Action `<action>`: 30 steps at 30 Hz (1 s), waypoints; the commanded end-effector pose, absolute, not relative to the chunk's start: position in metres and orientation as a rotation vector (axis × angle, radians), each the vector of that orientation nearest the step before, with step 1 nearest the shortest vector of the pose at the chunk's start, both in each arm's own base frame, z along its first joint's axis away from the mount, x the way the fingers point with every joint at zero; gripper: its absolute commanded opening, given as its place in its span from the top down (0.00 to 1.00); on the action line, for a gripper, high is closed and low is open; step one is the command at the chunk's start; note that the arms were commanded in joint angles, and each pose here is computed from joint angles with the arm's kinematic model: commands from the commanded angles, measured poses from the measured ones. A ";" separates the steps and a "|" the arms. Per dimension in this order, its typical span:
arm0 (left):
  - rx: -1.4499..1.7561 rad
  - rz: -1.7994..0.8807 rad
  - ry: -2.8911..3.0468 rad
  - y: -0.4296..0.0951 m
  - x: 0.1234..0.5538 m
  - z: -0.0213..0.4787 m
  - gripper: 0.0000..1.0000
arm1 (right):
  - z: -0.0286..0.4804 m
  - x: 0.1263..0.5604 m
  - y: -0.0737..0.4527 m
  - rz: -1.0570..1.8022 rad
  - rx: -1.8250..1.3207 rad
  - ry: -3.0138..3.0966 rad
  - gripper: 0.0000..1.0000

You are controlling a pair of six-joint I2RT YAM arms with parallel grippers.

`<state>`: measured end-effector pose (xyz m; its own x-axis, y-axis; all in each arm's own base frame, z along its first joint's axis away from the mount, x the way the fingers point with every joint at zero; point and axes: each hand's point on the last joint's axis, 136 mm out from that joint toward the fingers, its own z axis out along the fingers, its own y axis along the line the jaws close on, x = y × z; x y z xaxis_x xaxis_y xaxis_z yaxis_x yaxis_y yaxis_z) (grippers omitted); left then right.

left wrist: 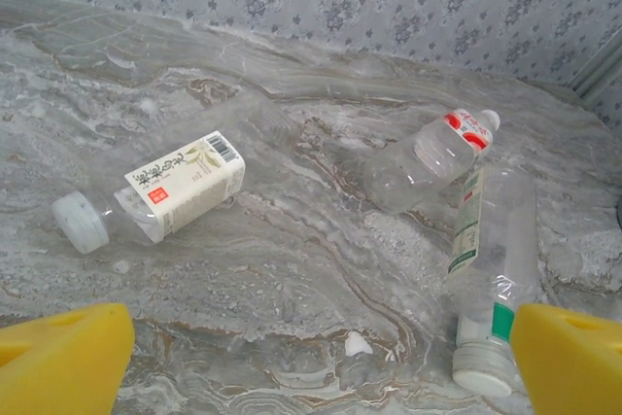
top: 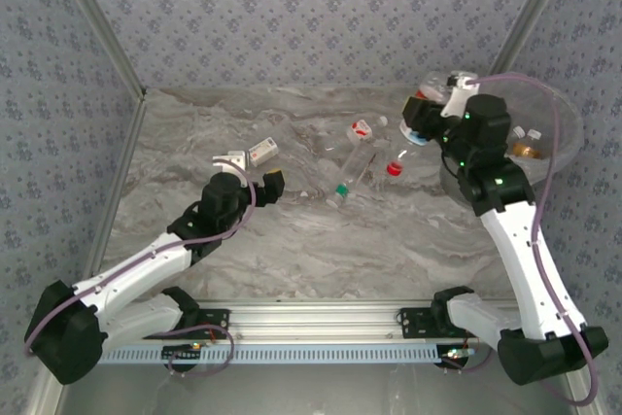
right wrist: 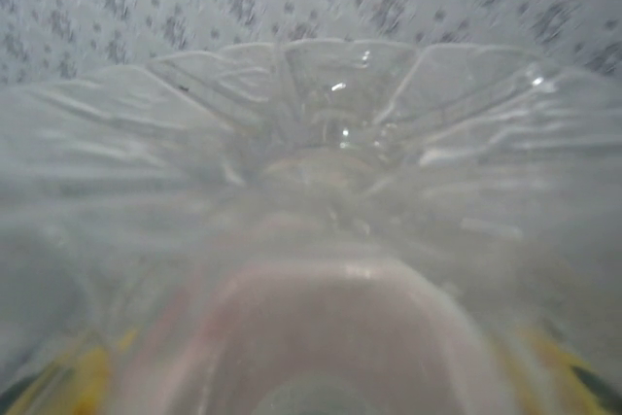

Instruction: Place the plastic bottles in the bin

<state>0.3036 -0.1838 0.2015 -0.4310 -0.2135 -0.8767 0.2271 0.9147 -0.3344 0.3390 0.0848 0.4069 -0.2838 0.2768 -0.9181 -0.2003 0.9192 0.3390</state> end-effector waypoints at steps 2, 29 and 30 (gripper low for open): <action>-0.023 -0.482 1.963 -0.180 0.306 0.197 0.01 | 0.434 0.327 0.055 0.348 0.050 1.754 0.53; -0.080 -0.516 1.972 -0.173 0.305 0.192 0.01 | 0.464 0.336 -0.159 -0.689 0.340 1.597 0.52; -0.087 -0.518 1.971 -0.172 0.305 0.191 0.00 | 0.457 0.339 -0.163 -0.706 0.343 1.601 0.52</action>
<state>0.3052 -0.1761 0.1858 -0.4646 -0.2518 -0.8490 0.1751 0.9137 -0.3668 0.3377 -0.1414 0.4587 -0.1437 -0.1028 -0.9843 0.5139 0.8422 -0.1630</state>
